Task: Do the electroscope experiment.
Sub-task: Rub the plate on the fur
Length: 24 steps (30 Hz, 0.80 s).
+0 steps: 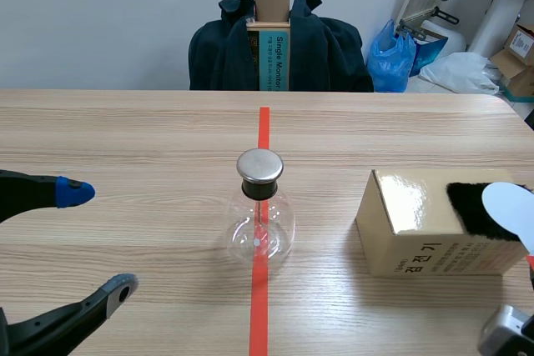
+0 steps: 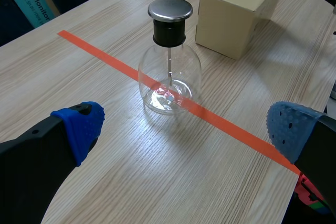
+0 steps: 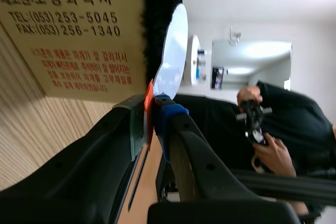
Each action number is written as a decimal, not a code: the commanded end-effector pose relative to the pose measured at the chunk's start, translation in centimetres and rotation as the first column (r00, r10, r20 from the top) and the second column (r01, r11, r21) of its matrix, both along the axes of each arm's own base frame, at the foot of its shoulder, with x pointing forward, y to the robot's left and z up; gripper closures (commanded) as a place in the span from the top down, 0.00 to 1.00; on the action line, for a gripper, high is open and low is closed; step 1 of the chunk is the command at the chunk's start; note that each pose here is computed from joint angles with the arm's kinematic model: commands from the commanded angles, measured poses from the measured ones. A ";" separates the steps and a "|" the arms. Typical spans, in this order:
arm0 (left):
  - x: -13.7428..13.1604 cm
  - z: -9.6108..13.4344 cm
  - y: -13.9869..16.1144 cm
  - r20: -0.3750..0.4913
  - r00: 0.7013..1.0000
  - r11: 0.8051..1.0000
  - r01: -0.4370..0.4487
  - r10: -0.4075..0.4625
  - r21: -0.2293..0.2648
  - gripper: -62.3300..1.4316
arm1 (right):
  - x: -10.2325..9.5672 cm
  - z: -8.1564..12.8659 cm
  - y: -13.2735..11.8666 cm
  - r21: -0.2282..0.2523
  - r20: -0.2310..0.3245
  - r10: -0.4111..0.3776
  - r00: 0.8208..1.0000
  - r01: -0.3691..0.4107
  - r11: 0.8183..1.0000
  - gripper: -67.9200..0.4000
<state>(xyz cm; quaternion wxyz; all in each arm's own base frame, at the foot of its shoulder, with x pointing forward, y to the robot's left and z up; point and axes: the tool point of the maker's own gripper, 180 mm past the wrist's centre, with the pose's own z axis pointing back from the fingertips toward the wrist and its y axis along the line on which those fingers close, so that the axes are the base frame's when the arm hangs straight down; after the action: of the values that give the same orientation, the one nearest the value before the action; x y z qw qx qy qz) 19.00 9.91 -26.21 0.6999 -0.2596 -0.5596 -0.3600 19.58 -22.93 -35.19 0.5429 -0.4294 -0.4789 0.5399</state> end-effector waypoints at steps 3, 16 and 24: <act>0.1 0.5 -0.2 0.011 1.000 1.000 -0.006 0.007 -0.029 1.00 | 0.0 -0.4 2.6 0.050 -0.025 0.110 0.994 -0.109 0.993 0.02; 0.1 0.5 -0.2 0.011 1.000 1.000 -0.007 0.007 -0.029 1.00 | 0.0 -1.5 -1.0 0.023 -0.081 -0.106 0.991 0.108 0.994 0.02; 0.1 0.5 -0.2 0.011 1.000 1.000 -0.007 0.007 -0.028 1.00 | 0.1 -1.3 0.8 0.044 -0.067 -0.013 0.998 0.016 0.999 0.02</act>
<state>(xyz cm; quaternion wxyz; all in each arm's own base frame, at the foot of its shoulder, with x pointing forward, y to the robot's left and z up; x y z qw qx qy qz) 19.00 9.92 -26.22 0.7000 -0.2595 -0.5595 -0.3600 19.56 -21.40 -36.53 0.5658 -0.3930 -0.4807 0.5426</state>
